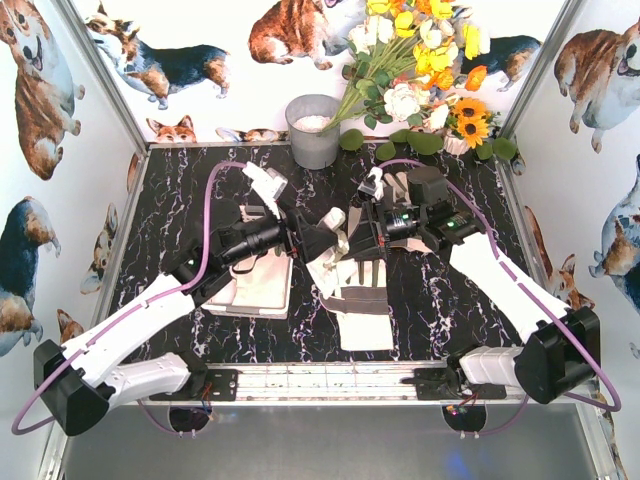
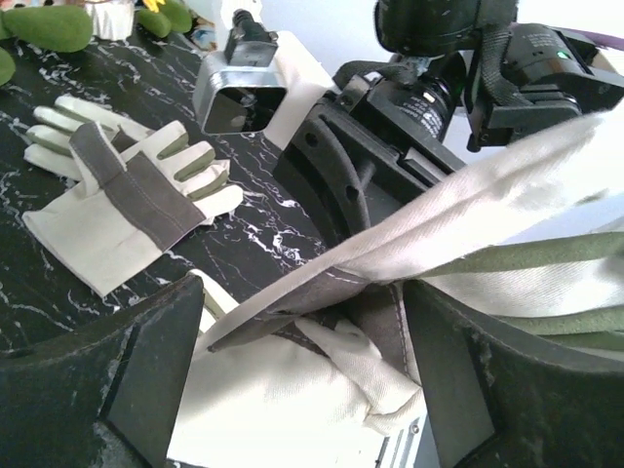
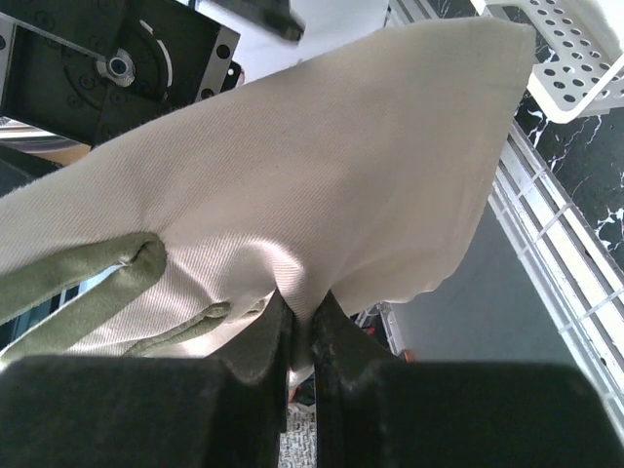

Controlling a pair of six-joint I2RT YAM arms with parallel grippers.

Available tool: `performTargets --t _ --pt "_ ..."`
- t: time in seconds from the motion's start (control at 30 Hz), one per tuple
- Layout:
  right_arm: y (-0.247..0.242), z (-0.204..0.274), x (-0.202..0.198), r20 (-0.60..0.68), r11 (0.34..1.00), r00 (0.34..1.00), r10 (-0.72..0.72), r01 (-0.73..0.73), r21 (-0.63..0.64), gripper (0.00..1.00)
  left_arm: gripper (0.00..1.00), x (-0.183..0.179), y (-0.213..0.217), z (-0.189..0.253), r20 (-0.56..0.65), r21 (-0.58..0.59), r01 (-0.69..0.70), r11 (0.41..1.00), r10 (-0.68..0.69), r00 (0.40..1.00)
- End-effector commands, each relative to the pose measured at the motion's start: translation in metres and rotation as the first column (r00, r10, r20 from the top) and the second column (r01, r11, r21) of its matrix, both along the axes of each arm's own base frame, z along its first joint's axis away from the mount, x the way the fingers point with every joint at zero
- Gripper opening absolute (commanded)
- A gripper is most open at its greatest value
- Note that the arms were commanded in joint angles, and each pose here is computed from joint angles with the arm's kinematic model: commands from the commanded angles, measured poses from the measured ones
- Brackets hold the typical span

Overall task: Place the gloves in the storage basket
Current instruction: Pair the glove with the glove.

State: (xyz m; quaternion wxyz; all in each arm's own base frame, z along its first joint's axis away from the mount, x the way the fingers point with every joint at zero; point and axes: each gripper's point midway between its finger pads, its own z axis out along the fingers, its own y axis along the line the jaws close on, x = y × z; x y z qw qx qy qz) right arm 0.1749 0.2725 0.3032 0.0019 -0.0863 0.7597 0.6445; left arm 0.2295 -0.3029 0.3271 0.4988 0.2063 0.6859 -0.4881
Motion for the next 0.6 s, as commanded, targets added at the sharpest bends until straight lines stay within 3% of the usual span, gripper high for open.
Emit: performTargets --t 0.0,0.3,0.37,0.47,0.57 --pt "-0.002 0.019 -0.013 0.076 0.998 0.996 0.054 -0.057 0.037 0.0 0.7 -0.009 -0.011 0.038 0.085 -0.095 0.072 0.993 -0.064 0.994" --pt "-0.002 0.013 -0.007 0.069 0.998 0.997 0.044 -0.046 0.03 0.0 0.1 -0.005 0.007 0.018 0.049 -0.069 -0.037 0.997 0.04 0.998" --pt "-0.004 0.01 -0.002 0.066 0.999 0.998 0.023 -0.025 0.026 0.08 0.0 -0.001 0.017 0.013 0.035 -0.063 -0.096 0.993 0.098 0.995" --pt "-0.008 0.009 0.004 0.068 0.999 0.998 -0.001 -0.001 0.032 0.24 0.0 0.002 0.03 0.006 0.012 -0.05 -0.17 0.984 0.171 0.985" --pt "-0.011 0.01 0.012 0.07 0.999 0.997 -0.036 0.034 0.034 0.51 0.0 0.005 0.04 0.0 -0.019 -0.031 -0.226 0.974 0.226 0.974"
